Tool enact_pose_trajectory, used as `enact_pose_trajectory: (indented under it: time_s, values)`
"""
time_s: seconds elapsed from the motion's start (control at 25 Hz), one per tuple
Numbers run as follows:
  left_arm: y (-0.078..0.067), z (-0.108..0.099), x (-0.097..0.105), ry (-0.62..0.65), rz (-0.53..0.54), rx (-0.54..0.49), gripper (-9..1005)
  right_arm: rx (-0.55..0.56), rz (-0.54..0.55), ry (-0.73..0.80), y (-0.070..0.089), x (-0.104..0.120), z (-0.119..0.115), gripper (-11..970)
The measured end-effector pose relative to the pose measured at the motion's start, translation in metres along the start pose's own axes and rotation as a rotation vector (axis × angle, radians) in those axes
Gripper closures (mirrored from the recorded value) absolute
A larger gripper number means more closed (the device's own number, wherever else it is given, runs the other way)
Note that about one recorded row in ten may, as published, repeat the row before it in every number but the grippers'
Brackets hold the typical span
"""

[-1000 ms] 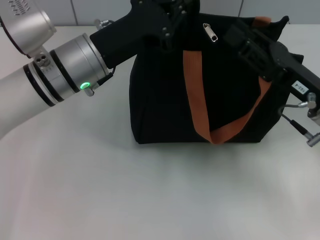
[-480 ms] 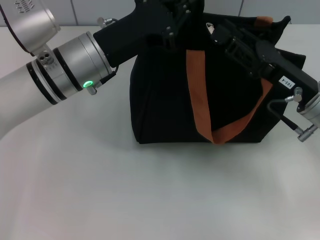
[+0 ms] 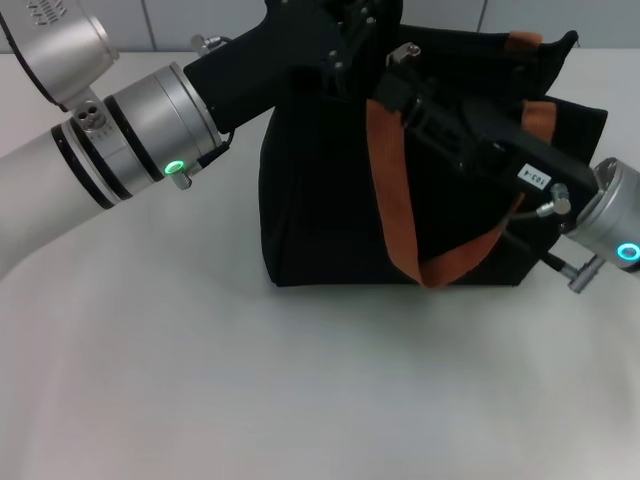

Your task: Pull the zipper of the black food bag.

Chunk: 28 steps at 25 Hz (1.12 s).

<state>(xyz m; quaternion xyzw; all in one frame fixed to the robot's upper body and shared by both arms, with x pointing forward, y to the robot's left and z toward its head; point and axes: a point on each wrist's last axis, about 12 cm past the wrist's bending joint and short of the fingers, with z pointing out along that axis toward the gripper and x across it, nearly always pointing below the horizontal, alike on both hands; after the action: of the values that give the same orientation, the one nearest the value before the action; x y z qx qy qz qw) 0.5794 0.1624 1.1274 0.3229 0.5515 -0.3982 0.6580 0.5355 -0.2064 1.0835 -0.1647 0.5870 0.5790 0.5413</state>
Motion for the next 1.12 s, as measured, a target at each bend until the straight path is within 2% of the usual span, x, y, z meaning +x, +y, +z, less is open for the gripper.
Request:
enact_pose_trajectory:
  time_s: [0.16,0.4,0.48,0.64,0.88,1.12]
  values:
    - [0.0,-0.001,0.0,0.0,-0.001,-0.003,930,0.022,0.031,-0.018,0.0,0.0,-0.01,491]
    - [0.0,0.0,0.0,-0.001,0.0,-0.002,929,0.046,0.074,-0.022,-0.002,0.001,-0.012,490]
    - [0.0,0.001,0.0,-0.001,0.0,0.0,928,0.012,0.063,-0.059,0.004,-0.001,-0.019,489]
    - [0.0,0.001,-0.001,-0.002,-0.001,0.0,928,0.015,0.053,-0.101,0.007,-0.002,-0.027,490]
    - [-0.001,0.002,-0.002,-0.005,-0.005,0.01,926,0.114,0.089,-0.096,-0.005,-0.001,-0.032,493]
    - [-0.002,0.005,-0.003,-0.007,0.0,0.021,925,0.11,0.09,-0.081,-0.007,-0.003,-0.026,495]
